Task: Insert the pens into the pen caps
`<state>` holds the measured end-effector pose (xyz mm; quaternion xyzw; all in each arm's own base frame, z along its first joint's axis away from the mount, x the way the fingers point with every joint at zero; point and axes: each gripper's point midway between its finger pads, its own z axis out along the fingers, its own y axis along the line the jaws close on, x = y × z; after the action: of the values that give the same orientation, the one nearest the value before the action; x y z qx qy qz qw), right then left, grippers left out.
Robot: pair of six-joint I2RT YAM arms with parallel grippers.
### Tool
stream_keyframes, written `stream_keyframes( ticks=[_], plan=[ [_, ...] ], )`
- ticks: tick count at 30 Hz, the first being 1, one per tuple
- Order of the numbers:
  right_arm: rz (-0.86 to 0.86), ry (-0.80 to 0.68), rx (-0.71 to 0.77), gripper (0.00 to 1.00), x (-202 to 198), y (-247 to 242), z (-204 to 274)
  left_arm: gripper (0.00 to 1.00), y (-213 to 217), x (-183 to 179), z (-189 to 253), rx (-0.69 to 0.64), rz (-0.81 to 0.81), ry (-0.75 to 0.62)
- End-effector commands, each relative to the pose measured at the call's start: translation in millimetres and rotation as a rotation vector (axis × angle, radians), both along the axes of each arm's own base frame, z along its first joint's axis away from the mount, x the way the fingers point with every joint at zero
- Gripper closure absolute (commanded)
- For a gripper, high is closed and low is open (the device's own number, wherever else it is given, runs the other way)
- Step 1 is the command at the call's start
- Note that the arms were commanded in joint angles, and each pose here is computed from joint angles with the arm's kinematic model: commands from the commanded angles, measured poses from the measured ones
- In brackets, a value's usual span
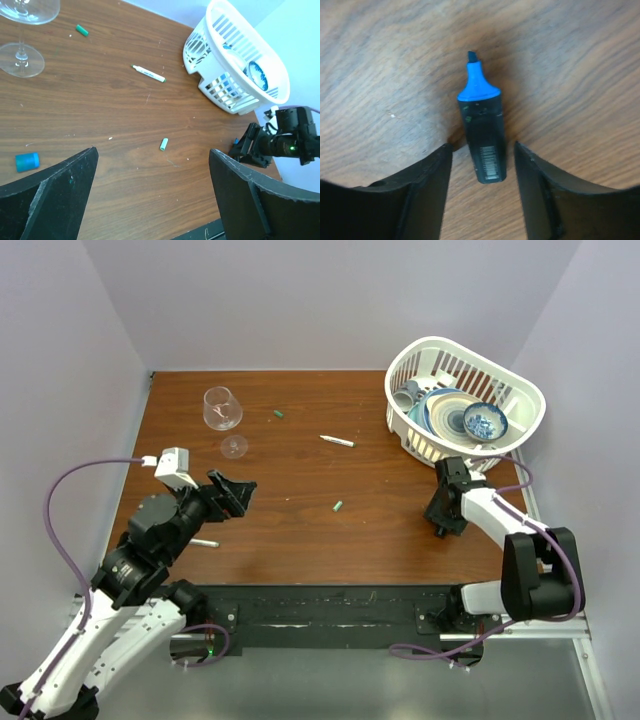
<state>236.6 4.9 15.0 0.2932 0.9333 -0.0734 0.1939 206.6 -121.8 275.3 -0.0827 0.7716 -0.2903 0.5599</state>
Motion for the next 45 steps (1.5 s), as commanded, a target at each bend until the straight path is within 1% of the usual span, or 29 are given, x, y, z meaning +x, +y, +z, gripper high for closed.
stream_keyframes(
  ticks=[1, 2, 4, 5, 7, 11, 14, 15, 17, 18, 20, 22, 23, 24, 25, 27, 28, 29, 30, 31, 32, 34, 36, 40, 45],
  plan=[
    [0.019, -0.018, 0.033, 0.47, 7.9, 6.1, -5.4, 0.04, 3.6, -0.2, 12.1, -0.028, 0.013, -0.052],
    [0.022, -0.018, 0.034, 0.50, 9.5, 6.5, -4.8, 0.06, 1.7, -0.8, 12.0, -0.021, 0.000, -0.051],
    [0.042, -0.014, 0.019, 0.52, 12.4, 5.1, -5.9, 0.07, 0.9, 2.0, 7.7, 0.004, 0.001, -0.029],
    [0.052, -0.011, 0.033, 0.56, 12.9, 8.4, -6.7, 0.08, 1.6, 2.5, 9.9, 0.011, 0.005, -0.023],
    [0.066, -0.007, 0.049, 0.59, 13.2, 11.3, -8.8, 0.09, -1.2, 6.9, 8.5, 0.047, -0.005, -0.012],
    [0.108, -0.023, 0.078, 0.67, 14.8, 19.7, -6.3, 0.10, -7.3, 14.0, 13.0, 0.062, -0.019, -0.018],
    [0.182, -0.092, 0.123, 0.69, 19.3, 44.1, 2.1, 0.10, -21.3, 17.6, 7.5, 0.086, -0.086, -0.010],
    [0.236, -0.121, 0.136, 0.70, 20.7, 60.3, 6.3, 0.11, -23.3, 18.7, 3.5, 0.089, -0.090, 0.007],
    [0.270, -0.160, 0.143, 0.72, 22.1, 74.8, 16.6, 0.12, -30.2, 22.4, -8.4, 0.094, -0.106, 0.051],
    [0.315, -0.174, 0.149, 0.73, 19.2, 88.8, 21.3, 0.13, -34.1, 22.7, -11.9, 0.084, -0.118, 0.066],
    [0.341, -0.232, 0.166, 0.74, 19.8, 103.0, 35.5, 0.14, -47.4, 22.7, -16.6, 0.059, -0.173, 0.075],
    [0.394, -0.275, 0.222, 0.76, 15.2, 129.7, 46.6, 0.16, -56.8, 26.5, -21.3, 0.031, -0.199, 0.067],
    [0.417, -0.309, 0.253, 0.76, 15.1, 140.8, 56.1, 0.17, -65.0, 23.3, -24.5, 0.014, -0.244, 0.072],
    [0.460, -0.329, 0.281, 0.76, 10.3, 157.4, 62.7, 0.17, -69.0, 26.1, -31.7, 0.004, -0.247, 0.097],
    [0.462, -0.355, 0.312, 0.77, 10.6, 168.1, 72.6, 0.18, -73.5, 28.4, -35.6, -0.008, -0.256, 0.100],
    [0.521, -0.396, 0.377, 0.77, 4.6, 194.9, 89.2, 0.20, -87.1, 29.2, -46.4, -0.026, -0.308, 0.143],
    [0.527, -0.412, 0.419, 0.77, 3.1, 207.0, 98.1, 0.22, -95.6, 30.1, -42.2, -0.049, -0.344, 0.122],
    [0.543, -0.420, 0.455, 0.77, 0.3, 217.7, 103.8, 0.23, -107.5, 23.1, -40.2, -0.073, -0.424, 0.120],
    [0.576, -0.436, 0.493, 0.77, -5.4, 235.3, 111.0, 0.24, -115.1, 23.5, -42.5, -0.088, -0.457, 0.129],
    [0.592, -0.454, 0.512, 0.77, -5.6, 246.0, 121.1, 0.25, -120.7, 24.8, -38.7, -0.111, -0.481, 0.107],
    [0.606, -0.459, 0.518, 0.77, -8.1, 253.8, 125.5, 0.25, -125.1, 20.8, -42.0, -0.117, -0.511, 0.128],
    [0.638, -0.481, 0.518, 0.77, -13.5, 272.4, 137.7, 0.26, -131.4, 26.7, -42.4, -0.123, -0.523, 0.131],
    [0.670, -0.505, 0.527, 0.77, -19.2, 287.2, 146.7, 0.27, -133.0, 31.1, -52.5, -0.110, -0.510, 0.167],
    [0.712, -0.535, 0.550, 0.78, -20.5, 313.4, 165.5, 0.27, -135.9, 34.4, -61.1, -0.111, -0.506, 0.198],
    [0.732, -0.571, 0.563, 0.78, -27.7, 330.5, 178.8, 0.30, -135.0, 37.0, -70.3, -0.101, -0.491, 0.227]
  ],
)
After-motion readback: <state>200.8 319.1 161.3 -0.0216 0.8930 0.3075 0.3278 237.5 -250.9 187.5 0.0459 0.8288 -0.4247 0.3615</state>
